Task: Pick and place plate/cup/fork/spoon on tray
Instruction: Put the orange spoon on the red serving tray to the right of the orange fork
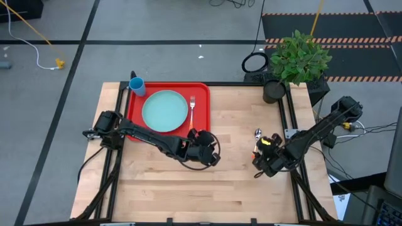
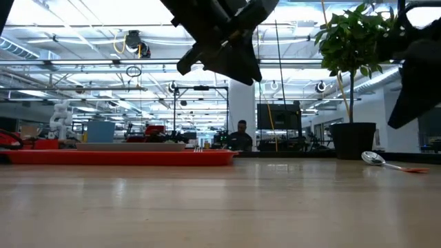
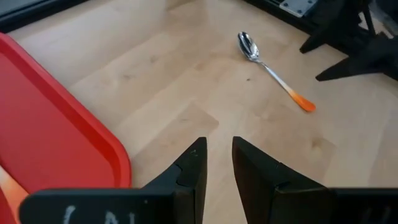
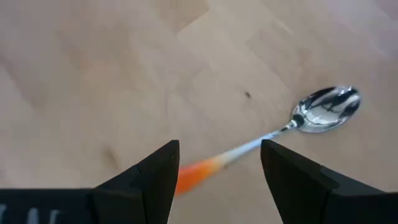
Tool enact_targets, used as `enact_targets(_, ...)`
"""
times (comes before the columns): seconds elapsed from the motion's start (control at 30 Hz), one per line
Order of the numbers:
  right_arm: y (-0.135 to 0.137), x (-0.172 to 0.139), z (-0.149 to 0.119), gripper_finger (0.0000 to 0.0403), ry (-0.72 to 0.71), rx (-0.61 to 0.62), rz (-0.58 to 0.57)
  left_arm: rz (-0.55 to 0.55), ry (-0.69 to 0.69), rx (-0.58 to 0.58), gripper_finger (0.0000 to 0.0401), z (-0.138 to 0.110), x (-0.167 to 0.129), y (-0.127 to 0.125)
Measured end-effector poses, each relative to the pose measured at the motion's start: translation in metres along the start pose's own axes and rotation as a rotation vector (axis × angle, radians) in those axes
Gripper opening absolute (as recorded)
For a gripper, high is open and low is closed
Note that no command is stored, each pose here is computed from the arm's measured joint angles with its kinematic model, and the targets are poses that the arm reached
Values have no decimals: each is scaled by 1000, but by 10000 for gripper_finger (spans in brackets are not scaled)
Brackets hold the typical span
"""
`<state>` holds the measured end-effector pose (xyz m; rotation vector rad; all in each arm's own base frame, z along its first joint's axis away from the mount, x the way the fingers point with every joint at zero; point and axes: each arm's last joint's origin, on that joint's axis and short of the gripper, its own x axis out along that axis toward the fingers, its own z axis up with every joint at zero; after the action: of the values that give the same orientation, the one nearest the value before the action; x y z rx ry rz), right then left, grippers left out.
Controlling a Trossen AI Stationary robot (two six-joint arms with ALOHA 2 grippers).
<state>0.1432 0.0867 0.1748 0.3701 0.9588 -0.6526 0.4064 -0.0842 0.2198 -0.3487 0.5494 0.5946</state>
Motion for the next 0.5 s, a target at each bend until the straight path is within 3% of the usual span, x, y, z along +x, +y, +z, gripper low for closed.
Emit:
enact_targets(0.2,-5,8,-2,219,-2,127,-21,12,-2,9,76,2,3,3)
enact_targets(0.5,-31,36,-4,219,41,276,-171,32,-6,18,76,8,8,10)
